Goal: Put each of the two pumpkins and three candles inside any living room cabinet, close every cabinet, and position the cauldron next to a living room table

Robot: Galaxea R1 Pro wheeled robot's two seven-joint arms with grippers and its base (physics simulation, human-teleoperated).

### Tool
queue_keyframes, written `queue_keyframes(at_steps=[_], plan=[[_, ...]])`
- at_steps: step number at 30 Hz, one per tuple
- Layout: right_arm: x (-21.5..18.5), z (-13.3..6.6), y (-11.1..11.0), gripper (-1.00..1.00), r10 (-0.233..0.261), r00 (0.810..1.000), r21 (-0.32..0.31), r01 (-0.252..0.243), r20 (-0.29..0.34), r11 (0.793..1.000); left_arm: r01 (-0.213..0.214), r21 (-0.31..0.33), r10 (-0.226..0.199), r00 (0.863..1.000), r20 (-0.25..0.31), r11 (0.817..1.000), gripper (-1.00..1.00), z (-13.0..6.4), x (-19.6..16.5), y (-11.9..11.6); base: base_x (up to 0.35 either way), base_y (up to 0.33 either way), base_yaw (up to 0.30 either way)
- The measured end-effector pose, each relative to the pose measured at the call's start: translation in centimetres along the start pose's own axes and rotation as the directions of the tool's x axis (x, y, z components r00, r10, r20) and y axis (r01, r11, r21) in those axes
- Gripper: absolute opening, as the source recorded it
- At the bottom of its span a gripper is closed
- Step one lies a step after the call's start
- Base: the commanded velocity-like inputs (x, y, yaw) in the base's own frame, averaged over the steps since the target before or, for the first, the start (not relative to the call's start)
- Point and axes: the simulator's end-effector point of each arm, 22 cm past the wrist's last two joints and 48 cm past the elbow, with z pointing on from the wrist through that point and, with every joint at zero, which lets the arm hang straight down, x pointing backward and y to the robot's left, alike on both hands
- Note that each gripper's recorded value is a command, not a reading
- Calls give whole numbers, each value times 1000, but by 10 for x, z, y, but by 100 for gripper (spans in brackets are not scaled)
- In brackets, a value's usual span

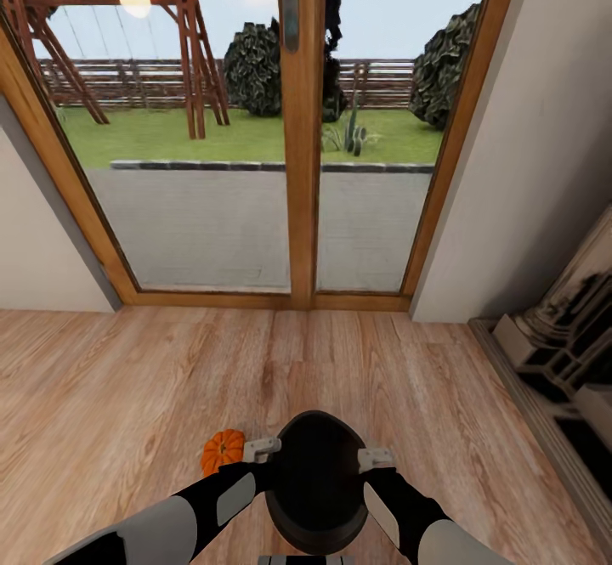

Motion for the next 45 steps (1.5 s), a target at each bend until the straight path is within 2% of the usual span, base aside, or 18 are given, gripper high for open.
queue_keyframes(at_steps=[27,45], plan=[[0,0,0,-100,-4,1000,1,4,0,1000,1,-1,-1,1000,-1,1000,-100,0,0,0,-67,0,0],[-1,0,0,-100,-6,1000,2,6,3,1000,1,-2,-1,1000,-1,1000,-100,0,0,1,-320,0,0]])
